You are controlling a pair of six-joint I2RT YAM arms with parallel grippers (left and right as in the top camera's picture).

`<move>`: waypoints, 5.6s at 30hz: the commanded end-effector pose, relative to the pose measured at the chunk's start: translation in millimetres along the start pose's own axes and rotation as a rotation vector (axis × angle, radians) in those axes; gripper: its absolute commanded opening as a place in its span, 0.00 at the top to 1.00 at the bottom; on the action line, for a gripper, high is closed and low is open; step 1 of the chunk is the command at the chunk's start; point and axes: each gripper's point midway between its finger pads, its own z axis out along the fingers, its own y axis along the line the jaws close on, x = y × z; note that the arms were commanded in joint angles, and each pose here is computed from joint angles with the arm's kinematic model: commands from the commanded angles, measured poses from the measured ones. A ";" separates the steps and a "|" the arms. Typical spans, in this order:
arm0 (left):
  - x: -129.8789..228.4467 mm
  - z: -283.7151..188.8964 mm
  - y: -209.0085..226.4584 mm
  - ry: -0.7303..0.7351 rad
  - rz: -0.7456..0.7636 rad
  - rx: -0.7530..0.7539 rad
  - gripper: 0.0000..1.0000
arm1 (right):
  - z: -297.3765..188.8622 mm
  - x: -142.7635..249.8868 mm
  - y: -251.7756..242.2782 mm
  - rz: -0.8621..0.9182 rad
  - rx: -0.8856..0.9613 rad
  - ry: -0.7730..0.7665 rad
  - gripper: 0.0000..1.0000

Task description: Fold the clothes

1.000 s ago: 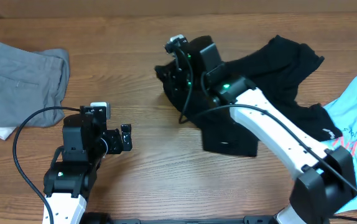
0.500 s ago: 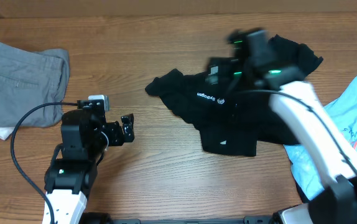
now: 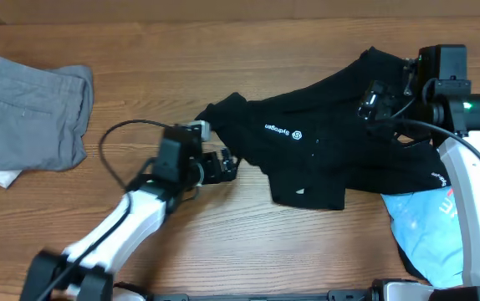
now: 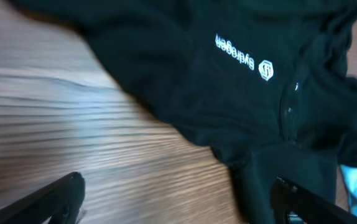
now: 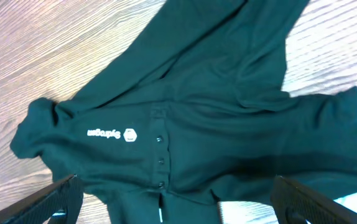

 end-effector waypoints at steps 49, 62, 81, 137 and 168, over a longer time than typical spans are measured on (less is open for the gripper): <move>-121.9 -91.0 81.8 0.050 -0.376 -0.048 0.00 | -4.2 7.7 -22.2 0.004 0.119 0.021 0.00; 30.5 5.1 -1.9 0.467 -0.412 -0.124 0.10 | -4.1 9.7 -23.0 0.004 0.123 0.029 0.00; 90.4 32.8 11.6 0.601 -0.516 -0.324 0.89 | -4.1 10.4 -23.4 0.004 0.124 0.032 0.00; 41.2 -61.6 39.1 0.551 -0.359 -0.196 0.76 | 134.5 104.3 -260.2 0.778 0.659 0.126 0.82; 85.4 -35.5 22.6 0.586 -0.421 -0.255 0.32 | 135.3 61.1 -95.2 0.302 -0.210 0.256 0.37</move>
